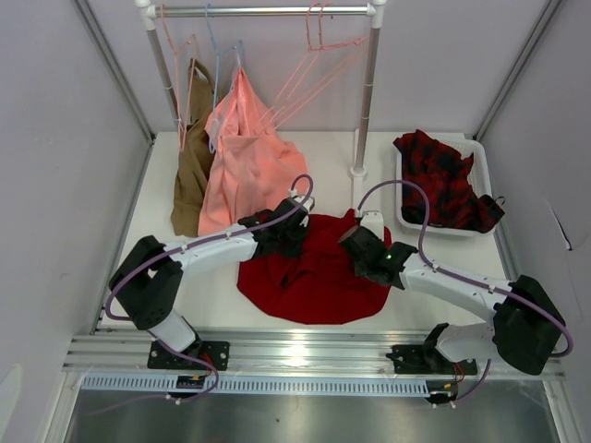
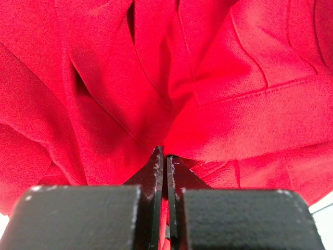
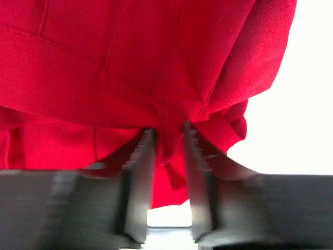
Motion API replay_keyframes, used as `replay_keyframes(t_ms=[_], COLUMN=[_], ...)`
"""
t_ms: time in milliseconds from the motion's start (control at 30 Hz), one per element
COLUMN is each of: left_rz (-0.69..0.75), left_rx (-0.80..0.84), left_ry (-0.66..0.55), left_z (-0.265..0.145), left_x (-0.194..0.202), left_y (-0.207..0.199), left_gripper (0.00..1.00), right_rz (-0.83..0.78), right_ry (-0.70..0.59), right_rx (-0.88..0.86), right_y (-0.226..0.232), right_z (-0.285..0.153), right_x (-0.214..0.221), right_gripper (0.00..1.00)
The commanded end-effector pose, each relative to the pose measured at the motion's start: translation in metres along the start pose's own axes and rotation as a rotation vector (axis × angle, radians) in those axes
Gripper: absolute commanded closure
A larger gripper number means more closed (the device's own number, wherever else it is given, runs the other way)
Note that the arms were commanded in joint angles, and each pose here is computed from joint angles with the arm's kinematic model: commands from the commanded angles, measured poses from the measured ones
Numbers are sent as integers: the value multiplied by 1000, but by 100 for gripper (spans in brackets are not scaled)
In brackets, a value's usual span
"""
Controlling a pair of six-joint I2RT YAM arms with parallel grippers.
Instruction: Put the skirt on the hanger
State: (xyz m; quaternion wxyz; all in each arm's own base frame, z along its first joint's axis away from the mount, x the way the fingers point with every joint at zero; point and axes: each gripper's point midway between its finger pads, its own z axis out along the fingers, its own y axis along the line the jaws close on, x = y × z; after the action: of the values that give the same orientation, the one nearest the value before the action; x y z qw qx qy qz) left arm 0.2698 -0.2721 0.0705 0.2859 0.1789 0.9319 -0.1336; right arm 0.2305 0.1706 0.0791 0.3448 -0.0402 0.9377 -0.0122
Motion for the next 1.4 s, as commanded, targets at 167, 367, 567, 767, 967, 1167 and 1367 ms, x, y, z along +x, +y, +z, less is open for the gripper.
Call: replay_keyframes(t_ms=[167,367,567,767,967,1167,1367], left_rz=[29,35,36,35,33,36,39], left_rx=[42,45,45,61,81,85,87], left_ry=[-57,-61,-61,-65,-62,-66,-60], left_z=[-12,-13,-14,-16,-14,-15,-15], left_x=[-28,-32,-34,-33,-33,-34,-32], left_y=[-10,-12,-12,-14,-19,-20,-20], left_gripper=[98,95,94,89,89,89,89], right_rz=[115,199,149,167,157,131,114], right_ry=[-136,-148,-181,-106,-64,-75,-86], right_rx=[-317,-729,-1009,-748,-429,-264,-118], right_y=[15,41,69,44,18,19,7], right_z=[-21,-53,-89,-52,-32,-33,-38], right_x=[-45,-62,-64,-56,-43,-30,-19], right_gripper=[89,95,97,92,69,43,32])
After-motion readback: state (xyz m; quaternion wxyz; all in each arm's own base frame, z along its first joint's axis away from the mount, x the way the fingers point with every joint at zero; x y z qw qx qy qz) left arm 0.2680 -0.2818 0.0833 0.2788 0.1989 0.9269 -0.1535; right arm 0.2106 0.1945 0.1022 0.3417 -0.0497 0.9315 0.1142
